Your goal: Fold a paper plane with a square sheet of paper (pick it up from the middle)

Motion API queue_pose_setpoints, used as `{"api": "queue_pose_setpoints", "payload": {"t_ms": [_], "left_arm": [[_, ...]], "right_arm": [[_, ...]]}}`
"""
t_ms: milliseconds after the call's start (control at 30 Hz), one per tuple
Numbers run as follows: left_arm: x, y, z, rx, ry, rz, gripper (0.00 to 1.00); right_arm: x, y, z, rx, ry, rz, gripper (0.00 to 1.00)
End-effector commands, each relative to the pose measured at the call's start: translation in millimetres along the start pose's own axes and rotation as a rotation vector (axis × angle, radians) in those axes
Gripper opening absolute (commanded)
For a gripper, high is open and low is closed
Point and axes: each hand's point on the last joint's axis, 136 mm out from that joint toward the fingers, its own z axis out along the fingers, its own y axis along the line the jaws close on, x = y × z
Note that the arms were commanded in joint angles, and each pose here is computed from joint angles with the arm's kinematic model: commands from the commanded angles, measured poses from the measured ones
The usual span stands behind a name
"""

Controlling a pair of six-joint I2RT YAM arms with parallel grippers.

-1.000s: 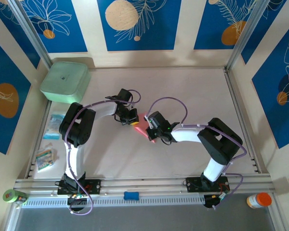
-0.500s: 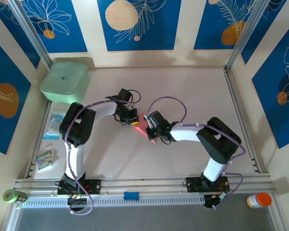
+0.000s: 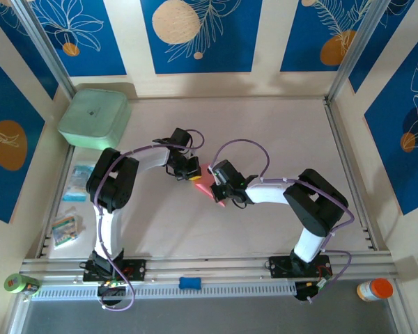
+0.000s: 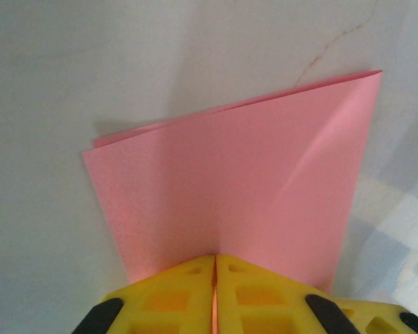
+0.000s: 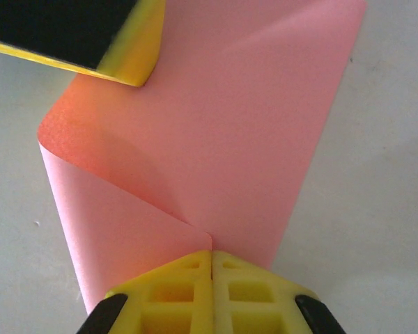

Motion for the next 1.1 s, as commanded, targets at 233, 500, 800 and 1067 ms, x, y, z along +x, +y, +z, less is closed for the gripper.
{"api": "queue_pose_setpoints", "payload": {"t_ms": [233, 500, 800, 1067], "left_arm": [[-19, -28, -44, 0.068, -0.148, -0.06, 0.27], [2, -40, -48, 0.288, -0.201, -0.226, 0.24], [28, -45, -33, 0.44, -0.195, -0.355, 0.19], [36, -42, -28, 0.402, -0.195, -0.352, 0.18]], "right_arm": [[12, -2, 6, 0.008, 0.066, 0.018, 0.0], [14, 0, 6, -0.001, 0.097, 0.043, 0.0], [19, 8, 5, -0.012, 0.162, 0.135, 0.0], [22, 6, 8, 0.01, 0.189, 0.16, 0.0]]}}
